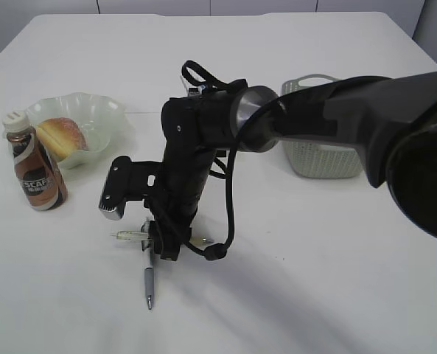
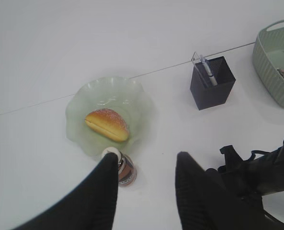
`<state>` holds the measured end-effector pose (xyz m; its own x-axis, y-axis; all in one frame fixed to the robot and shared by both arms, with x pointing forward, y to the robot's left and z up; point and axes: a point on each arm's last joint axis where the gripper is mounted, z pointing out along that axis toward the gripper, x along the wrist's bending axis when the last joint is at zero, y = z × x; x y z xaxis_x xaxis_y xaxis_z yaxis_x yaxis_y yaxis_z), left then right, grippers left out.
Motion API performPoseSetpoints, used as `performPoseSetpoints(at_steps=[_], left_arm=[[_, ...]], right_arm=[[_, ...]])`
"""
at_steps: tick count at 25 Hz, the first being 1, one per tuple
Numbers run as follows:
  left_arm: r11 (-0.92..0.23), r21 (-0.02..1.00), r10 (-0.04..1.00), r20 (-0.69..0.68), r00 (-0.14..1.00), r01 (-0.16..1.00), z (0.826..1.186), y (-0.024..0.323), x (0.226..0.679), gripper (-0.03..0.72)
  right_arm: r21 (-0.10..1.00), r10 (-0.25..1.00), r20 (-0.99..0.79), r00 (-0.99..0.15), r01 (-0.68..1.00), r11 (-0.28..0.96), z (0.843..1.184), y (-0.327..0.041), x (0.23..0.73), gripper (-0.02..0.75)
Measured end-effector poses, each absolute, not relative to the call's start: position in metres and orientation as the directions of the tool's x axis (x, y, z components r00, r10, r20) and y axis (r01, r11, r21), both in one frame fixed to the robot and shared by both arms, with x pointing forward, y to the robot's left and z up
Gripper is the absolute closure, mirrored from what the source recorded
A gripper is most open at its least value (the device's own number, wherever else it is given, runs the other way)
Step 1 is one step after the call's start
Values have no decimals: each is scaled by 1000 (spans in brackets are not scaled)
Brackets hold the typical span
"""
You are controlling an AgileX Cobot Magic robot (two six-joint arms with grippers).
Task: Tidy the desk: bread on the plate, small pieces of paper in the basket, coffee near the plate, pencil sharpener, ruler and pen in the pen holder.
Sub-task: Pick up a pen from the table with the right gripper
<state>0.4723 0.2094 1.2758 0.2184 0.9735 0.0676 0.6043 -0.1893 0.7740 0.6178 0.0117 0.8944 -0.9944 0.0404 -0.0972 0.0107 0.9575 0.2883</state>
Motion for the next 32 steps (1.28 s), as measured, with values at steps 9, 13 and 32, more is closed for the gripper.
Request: performPoseSetpoints(at_steps=[9,13,32], left_arm=[[-189,774,974,68,218,604,1276,209,472,390],[-189,774,973,66,219,605,1276,209,472,390],[-189,774,973,66,219,605,1276,209,472,390]], right_arm=[[288,40,-97,-994,11,958,894,12,618,431],[288,40,-97,-994,11,958,893,12,618,433],[270,77,-54,-996,60,961,892,11,616,655]])
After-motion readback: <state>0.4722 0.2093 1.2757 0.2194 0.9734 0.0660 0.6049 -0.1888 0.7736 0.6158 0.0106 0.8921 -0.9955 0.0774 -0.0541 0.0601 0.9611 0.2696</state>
